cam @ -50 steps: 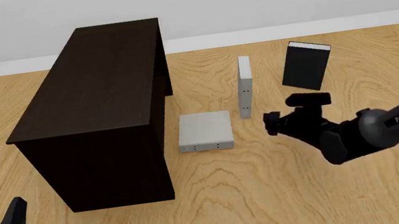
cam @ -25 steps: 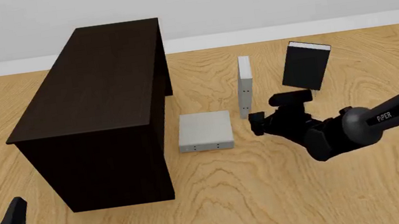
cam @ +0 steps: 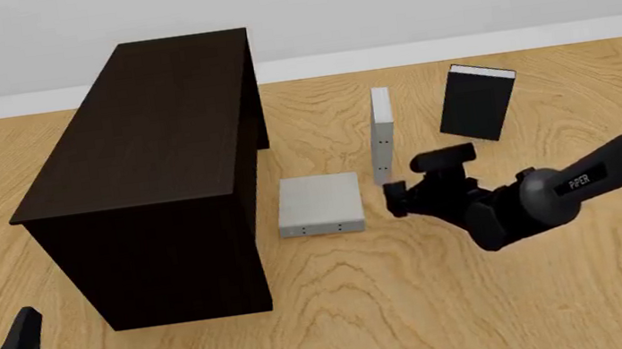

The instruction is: Pick up the book on the right and place it under the cabinet shelf.

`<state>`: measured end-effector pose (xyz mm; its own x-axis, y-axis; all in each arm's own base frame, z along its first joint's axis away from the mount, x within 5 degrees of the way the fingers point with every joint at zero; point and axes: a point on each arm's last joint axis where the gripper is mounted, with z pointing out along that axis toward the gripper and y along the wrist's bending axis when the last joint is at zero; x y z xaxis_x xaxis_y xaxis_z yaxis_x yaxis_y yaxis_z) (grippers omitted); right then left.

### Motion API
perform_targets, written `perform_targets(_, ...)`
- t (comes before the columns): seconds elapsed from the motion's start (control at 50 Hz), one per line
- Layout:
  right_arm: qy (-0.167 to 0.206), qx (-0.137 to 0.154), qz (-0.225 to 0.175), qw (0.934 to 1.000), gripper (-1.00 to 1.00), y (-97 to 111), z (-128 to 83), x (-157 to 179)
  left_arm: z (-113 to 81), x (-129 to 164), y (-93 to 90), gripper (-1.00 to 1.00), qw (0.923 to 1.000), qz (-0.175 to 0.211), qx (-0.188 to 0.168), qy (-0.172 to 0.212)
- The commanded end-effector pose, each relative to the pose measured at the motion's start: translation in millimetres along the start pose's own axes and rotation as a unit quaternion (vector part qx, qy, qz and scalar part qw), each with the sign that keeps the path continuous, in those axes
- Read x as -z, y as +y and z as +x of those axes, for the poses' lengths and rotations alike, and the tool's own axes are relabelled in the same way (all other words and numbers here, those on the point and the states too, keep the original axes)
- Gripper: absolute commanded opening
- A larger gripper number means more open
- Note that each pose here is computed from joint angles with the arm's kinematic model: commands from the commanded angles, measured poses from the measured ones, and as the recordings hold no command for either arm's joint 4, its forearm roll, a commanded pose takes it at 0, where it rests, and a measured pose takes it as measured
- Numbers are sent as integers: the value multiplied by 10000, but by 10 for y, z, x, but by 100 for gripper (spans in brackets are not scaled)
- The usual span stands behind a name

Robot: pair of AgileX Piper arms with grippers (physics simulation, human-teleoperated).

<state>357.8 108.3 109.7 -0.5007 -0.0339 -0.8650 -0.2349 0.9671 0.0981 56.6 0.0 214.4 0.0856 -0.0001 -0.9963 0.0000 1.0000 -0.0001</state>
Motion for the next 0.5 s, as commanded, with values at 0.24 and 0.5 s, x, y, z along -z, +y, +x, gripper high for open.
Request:
perform_targets(0.24, -84, 650, -4, 9979, 100, 0, 2, 99, 0, 0, 0, 100, 10000, 0, 0, -1)
perform_targets(0.5, -272, 684, -103, 9972, 100, 89, -124, 171, 0, 0, 0, 100, 10000, 0, 0, 0)
